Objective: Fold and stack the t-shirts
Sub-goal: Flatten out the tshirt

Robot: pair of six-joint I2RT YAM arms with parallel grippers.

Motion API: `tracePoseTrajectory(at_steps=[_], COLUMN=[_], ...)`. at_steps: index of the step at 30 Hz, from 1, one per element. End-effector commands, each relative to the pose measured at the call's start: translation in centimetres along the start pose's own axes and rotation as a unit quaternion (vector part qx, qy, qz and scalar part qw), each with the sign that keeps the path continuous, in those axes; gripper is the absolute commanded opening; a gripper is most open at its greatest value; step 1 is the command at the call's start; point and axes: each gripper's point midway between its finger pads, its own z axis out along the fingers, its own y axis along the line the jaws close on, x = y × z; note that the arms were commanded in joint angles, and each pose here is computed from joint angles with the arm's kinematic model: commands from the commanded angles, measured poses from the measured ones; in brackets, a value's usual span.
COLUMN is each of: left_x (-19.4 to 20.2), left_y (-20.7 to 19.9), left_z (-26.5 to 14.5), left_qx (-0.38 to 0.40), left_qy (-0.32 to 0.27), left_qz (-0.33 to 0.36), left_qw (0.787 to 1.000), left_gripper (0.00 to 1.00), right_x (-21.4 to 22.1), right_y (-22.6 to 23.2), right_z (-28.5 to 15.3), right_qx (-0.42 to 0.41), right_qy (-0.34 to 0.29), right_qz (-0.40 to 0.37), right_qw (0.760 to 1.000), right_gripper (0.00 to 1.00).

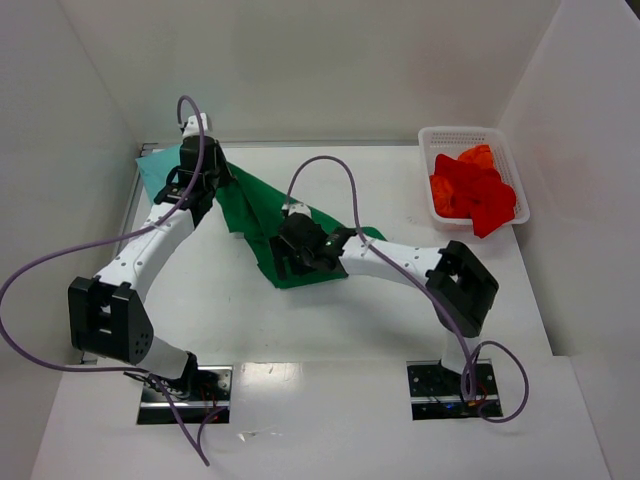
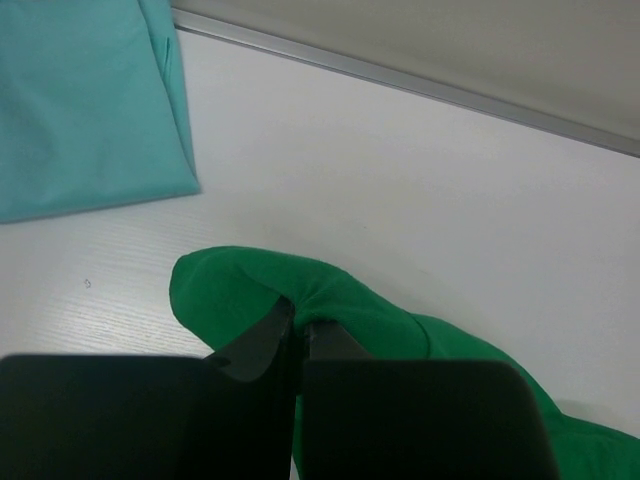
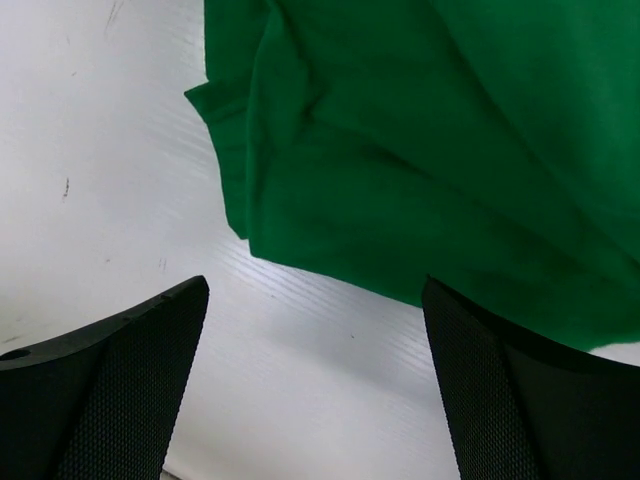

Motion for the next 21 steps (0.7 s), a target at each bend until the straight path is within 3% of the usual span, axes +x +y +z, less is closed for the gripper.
tracePoseTrajectory(at_steps=[1,10,21], left_x=[-1.0,-0.4,0.0], left_y=[0.1,0.6,0.6], left_z=[0.4,0.5,0.6], left_qx=[0.004,0.001,0.004], left_qy=[-0.022,-0.013,-0.007], left_qz=[-0.015,-0.014,-0.013], left_qw=[1.0,1.0,1.0], left_gripper=[0.0,0.0,0.0], right_x=[-0.7,1.6,1.4], right_y=[1.4,3.2,2.8], right_z=[1.3,2.5,3.8], right_qx=[0.002,-0.001,0.029], right_qy=[-0.019,-0.001,-0.011], right_qz=[-0.007,-0.031,-0.035], right_qw=[1.0,1.0,0.999], right_gripper=[0.89,0.86,0.75])
